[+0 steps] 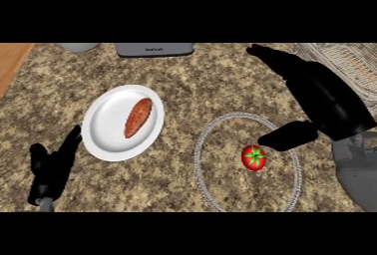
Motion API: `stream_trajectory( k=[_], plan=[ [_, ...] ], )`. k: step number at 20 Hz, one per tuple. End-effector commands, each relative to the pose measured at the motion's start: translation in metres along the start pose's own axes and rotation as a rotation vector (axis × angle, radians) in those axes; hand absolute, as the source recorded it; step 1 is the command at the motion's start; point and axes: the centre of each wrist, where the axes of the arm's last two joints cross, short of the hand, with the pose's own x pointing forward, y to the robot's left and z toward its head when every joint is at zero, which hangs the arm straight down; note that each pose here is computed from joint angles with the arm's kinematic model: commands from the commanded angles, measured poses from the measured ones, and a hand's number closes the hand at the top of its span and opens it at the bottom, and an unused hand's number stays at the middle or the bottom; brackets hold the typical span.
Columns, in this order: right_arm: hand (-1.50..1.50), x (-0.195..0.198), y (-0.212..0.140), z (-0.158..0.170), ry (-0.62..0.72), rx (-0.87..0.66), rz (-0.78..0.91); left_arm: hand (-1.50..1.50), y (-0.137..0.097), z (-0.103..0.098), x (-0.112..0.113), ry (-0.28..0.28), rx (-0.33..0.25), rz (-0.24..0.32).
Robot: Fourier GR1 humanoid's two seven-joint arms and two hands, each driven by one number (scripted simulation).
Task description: Pick the tomato from the placemat and place it in the basket
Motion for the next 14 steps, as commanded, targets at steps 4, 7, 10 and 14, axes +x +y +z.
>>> stream_trajectory(
  k=[4,7,10,14],
  plan=[
    [-1.50,0.015,-0.049,0.018,0.099,0.275,0.201,0.00,-0.011,0.015,-0.032,0.181,-0.025,0.027],
    [-1.50,0.012,-0.075,0.018,0.145,0.362,0.240,0.00,-0.006,0.016,-0.028,0.176,-0.026,0.028],
    [-1.50,0.015,-0.088,0.029,0.165,0.401,0.260,0.00,-0.001,0.018,-0.029,0.184,-0.044,0.027],
    [-1.50,0.011,-0.107,0.042,0.184,0.432,0.274,0.00,-0.011,0.032,-0.035,0.190,-0.048,0.036]
  ],
)
